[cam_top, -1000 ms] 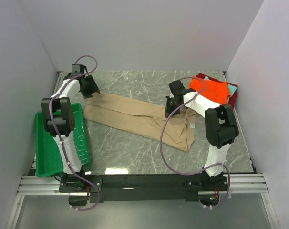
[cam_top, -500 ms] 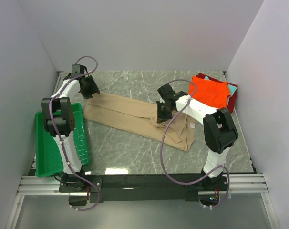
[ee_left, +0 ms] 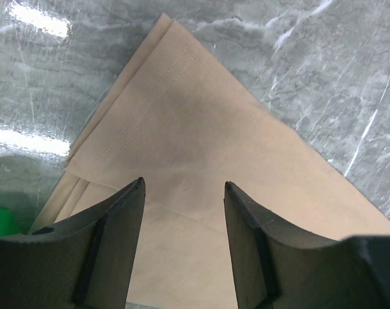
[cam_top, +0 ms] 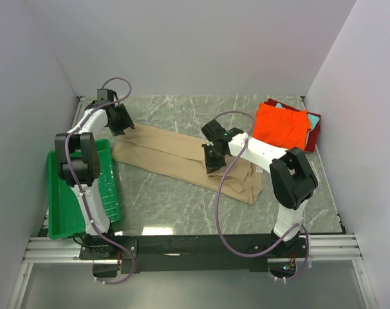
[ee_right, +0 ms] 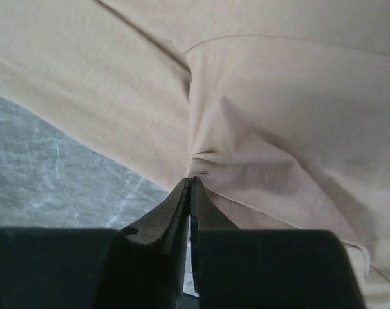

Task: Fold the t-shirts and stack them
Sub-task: Fold the tshirt

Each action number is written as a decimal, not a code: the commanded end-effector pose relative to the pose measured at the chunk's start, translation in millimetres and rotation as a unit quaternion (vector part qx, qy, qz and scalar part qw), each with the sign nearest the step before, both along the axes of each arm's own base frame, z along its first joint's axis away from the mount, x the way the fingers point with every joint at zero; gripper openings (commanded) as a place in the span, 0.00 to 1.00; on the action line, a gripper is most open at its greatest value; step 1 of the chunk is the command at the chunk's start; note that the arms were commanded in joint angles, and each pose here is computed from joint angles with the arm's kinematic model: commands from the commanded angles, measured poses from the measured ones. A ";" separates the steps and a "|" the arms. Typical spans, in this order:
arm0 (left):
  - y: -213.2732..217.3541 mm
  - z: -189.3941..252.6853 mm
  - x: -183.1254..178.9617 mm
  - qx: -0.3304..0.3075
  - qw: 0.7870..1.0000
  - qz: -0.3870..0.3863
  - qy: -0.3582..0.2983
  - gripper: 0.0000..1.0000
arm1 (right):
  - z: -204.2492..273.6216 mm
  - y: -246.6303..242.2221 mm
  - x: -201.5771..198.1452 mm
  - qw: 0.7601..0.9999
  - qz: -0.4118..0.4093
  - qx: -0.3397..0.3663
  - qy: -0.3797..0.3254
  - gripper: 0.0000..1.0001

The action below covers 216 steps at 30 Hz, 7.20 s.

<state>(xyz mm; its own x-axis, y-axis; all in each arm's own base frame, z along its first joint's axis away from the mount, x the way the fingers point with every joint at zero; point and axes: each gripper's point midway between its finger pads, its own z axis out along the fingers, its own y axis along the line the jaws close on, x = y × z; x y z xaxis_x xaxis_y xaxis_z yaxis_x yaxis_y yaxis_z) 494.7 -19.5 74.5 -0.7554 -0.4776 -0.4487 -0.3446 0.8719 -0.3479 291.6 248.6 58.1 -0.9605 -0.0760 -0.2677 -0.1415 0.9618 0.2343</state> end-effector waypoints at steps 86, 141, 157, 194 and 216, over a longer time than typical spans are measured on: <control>-355.4 -31.4 -217.5 -0.120 0.901 -0.395 0.132 0.01 | -5.0 -138.9 -60.4 0.971 -0.239 0.020 -0.008 0.47; -166.8 54.4 -67.2 -0.074 0.979 -0.191 0.003 0.63 | 42.4 -201.2 95.7 0.951 -0.271 -0.001 -0.147 0.57; -38.8 8.3 42.3 -0.082 0.994 -0.034 -0.059 0.66 | 5.8 -218.3 133.0 0.946 -0.299 0.003 -0.125 0.46; 34.8 -77.8 48.2 -0.070 0.994 0.083 -0.009 0.66 | -4.4 -250.2 108.8 0.935 -0.341 -0.044 -0.090 0.10; 15.4 18.2 68.0 -0.097 0.990 0.020 -0.099 0.72 | -0.4 -252.5 97.7 0.935 -0.345 -0.050 -0.072 0.49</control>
